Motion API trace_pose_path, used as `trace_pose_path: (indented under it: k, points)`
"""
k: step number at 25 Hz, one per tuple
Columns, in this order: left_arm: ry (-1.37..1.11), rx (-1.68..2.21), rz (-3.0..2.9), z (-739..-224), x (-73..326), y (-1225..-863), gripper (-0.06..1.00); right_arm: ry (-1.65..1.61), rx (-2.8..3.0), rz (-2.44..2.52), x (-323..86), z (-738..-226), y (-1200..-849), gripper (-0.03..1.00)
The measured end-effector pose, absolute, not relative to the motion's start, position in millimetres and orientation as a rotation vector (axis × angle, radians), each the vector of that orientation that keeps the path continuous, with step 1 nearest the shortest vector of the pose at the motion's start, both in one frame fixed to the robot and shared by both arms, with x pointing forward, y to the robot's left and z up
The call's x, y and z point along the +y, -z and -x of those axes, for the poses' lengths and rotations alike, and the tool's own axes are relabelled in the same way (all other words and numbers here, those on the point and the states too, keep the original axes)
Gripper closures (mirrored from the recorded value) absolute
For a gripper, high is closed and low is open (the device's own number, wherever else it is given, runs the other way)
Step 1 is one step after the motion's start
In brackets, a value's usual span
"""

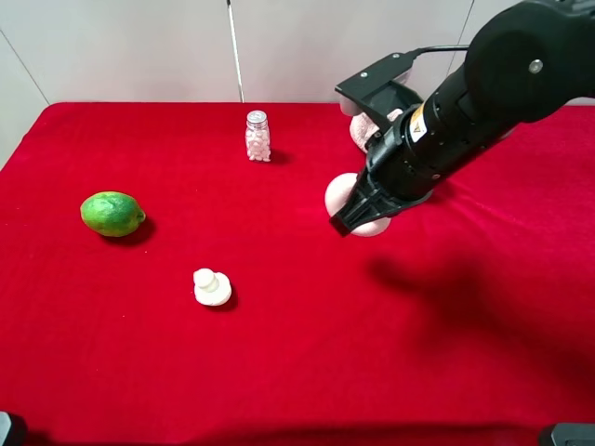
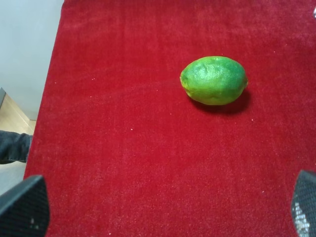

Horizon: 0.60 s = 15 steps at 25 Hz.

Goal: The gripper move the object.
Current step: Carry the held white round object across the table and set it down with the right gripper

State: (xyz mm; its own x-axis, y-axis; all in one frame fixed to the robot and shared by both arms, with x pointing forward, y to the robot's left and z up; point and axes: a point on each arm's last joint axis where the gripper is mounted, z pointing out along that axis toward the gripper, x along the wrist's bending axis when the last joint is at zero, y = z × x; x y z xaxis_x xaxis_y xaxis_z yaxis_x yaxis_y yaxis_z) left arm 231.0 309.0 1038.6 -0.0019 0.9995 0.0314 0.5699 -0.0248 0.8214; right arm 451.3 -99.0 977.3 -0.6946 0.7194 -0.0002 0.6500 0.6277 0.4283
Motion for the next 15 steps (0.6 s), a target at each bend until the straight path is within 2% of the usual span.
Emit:
trace_pose_path:
  k: [15]
  points:
    - [-0.889,1.636,-1.66,-231,309,-1039,-0.03,-0.61,2.691,-1.077,-56,-491,-989,0.99]
